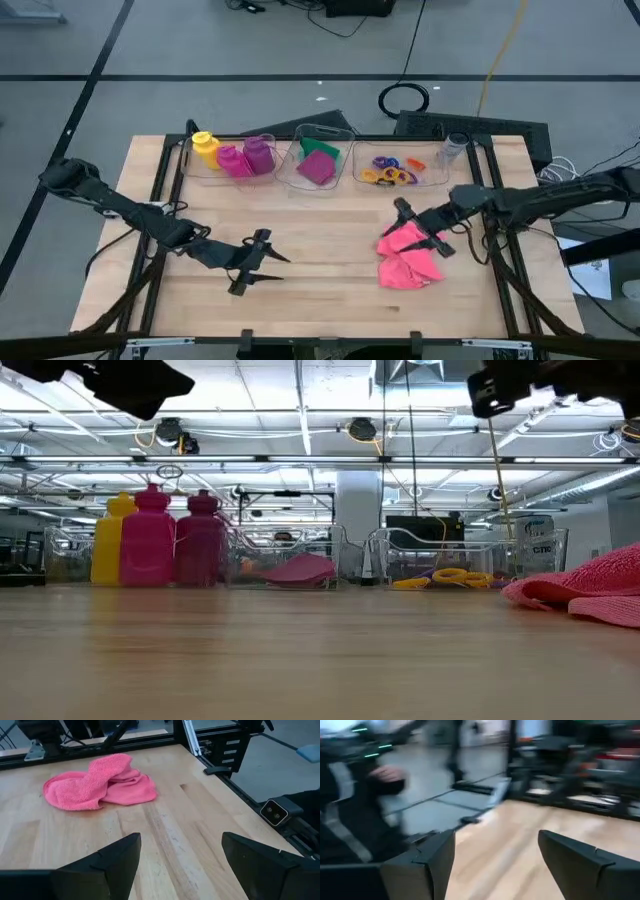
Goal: Pick & Place Sports Items
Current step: Adjust the pink microfiber towel
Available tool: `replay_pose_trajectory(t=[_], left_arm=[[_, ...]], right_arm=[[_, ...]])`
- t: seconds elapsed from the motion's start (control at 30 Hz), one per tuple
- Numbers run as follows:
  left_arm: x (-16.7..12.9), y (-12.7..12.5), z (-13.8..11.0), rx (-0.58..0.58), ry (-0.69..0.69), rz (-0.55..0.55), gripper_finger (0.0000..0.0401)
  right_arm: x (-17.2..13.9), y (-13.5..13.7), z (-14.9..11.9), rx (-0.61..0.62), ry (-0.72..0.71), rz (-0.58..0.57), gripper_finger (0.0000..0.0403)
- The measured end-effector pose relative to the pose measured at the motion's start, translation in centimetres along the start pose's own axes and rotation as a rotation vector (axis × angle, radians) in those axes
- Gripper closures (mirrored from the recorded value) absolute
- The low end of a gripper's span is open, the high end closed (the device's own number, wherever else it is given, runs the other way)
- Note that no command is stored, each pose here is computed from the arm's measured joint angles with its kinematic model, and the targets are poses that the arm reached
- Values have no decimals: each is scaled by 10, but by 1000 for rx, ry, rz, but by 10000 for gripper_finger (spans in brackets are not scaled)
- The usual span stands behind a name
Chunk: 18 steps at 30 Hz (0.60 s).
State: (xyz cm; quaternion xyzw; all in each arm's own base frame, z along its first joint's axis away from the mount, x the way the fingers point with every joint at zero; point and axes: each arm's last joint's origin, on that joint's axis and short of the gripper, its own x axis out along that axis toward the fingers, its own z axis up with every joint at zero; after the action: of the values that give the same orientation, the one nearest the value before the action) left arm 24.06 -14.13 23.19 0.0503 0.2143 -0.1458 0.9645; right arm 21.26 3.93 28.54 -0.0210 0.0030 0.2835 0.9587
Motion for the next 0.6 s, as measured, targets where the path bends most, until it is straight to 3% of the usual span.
replay_pose_trajectory(t=[0.17, 0.27, 0.6], left_arm=[[0, 1, 0, -3, -3, 4, 164], [0, 2, 0, -11, -2, 7, 164], [0, 2, 0, -13, -2, 8, 164]], right_arm=[[1, -4, 2, 67, -16, -261, 190], [0, -6, 1, 98, -19, -349, 190], [0, -7, 1, 108, -20, -376, 190]])
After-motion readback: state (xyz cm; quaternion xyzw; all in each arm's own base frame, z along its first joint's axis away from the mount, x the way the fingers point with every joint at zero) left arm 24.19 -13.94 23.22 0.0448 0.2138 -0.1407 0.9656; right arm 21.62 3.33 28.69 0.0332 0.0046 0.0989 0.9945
